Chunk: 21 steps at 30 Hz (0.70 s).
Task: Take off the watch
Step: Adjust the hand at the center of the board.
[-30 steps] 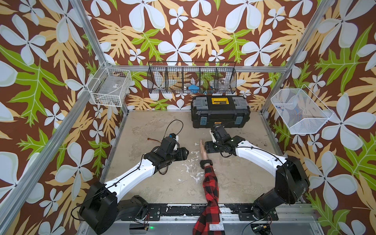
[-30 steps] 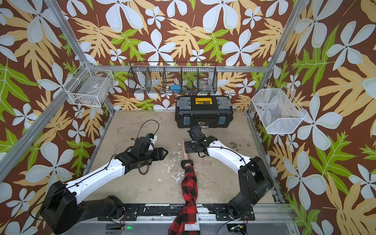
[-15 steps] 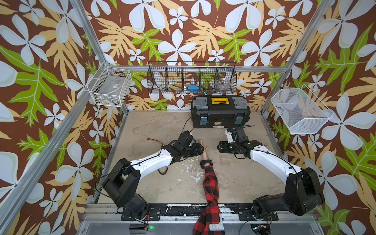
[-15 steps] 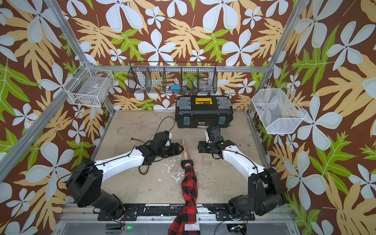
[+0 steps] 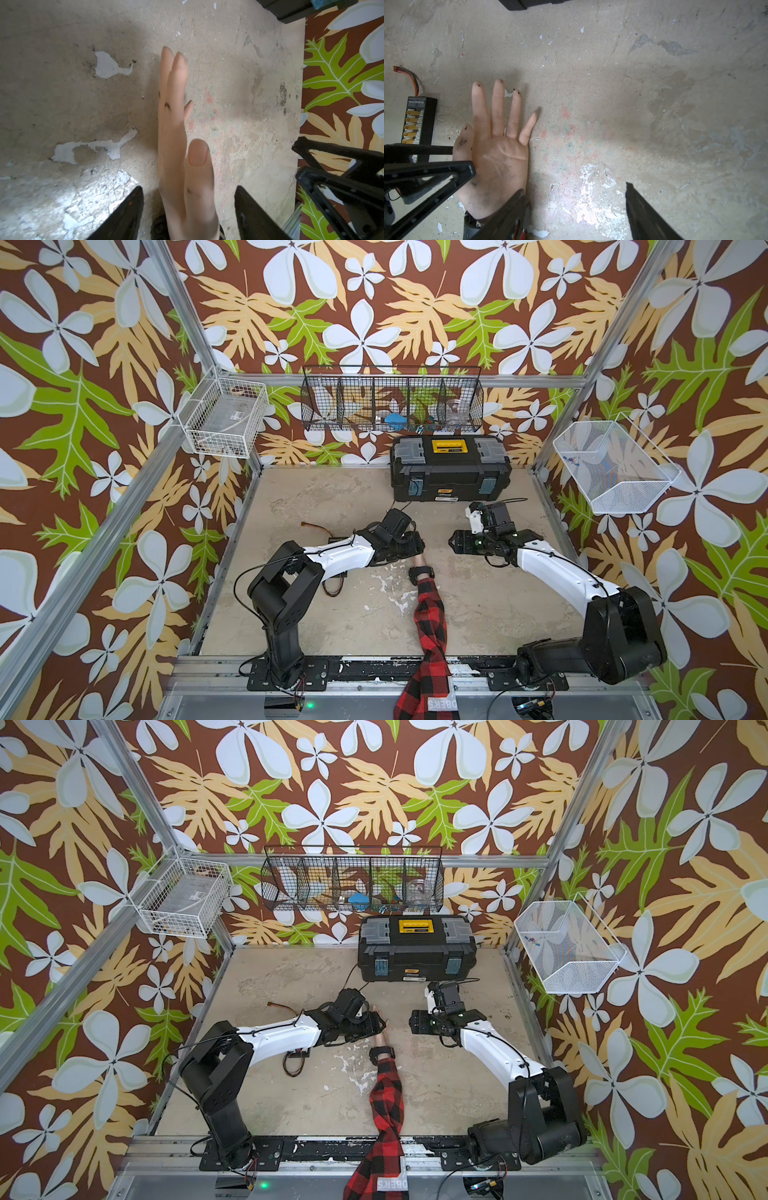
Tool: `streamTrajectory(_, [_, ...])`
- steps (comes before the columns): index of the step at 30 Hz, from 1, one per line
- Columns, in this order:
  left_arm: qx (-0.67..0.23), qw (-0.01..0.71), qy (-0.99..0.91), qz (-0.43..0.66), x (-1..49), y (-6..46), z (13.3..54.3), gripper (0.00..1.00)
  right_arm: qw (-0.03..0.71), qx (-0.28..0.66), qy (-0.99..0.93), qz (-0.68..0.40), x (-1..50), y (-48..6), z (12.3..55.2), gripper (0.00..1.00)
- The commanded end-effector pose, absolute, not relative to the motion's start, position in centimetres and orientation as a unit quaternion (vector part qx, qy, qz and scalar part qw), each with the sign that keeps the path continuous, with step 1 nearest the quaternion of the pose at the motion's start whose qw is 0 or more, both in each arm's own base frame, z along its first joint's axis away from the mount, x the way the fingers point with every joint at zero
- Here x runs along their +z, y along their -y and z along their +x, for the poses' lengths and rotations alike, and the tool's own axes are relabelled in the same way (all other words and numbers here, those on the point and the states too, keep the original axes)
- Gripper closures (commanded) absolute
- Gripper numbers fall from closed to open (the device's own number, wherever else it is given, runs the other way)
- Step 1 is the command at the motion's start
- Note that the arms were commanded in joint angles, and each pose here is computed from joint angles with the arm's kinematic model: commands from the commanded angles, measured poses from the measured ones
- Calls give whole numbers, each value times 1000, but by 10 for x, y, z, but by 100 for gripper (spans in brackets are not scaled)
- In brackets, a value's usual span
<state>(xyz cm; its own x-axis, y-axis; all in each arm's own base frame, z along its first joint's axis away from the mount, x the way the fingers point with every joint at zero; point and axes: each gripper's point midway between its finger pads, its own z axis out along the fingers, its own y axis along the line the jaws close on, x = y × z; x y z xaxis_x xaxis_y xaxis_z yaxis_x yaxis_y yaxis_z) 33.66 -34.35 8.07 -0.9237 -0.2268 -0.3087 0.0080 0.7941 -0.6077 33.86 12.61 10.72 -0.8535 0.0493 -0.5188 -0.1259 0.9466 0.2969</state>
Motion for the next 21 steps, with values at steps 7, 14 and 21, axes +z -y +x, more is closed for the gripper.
streamTrajectory(7, [-334, 177, -924, -47, 71, 358, 333, 39, 273, 165, -947, -29, 107, -126, 336, 24])
streamTrajectory(14, [-351, 197, -915, -39, 84, 359, 335, 52, 272, 165, -948, -28, 106, -126, 333, 24])
streamTrajectory(21, [-380, 217, -899, -26, 109, 361, 331, 64, 273, 164, -948, -28, 107, -125, 332, 24])
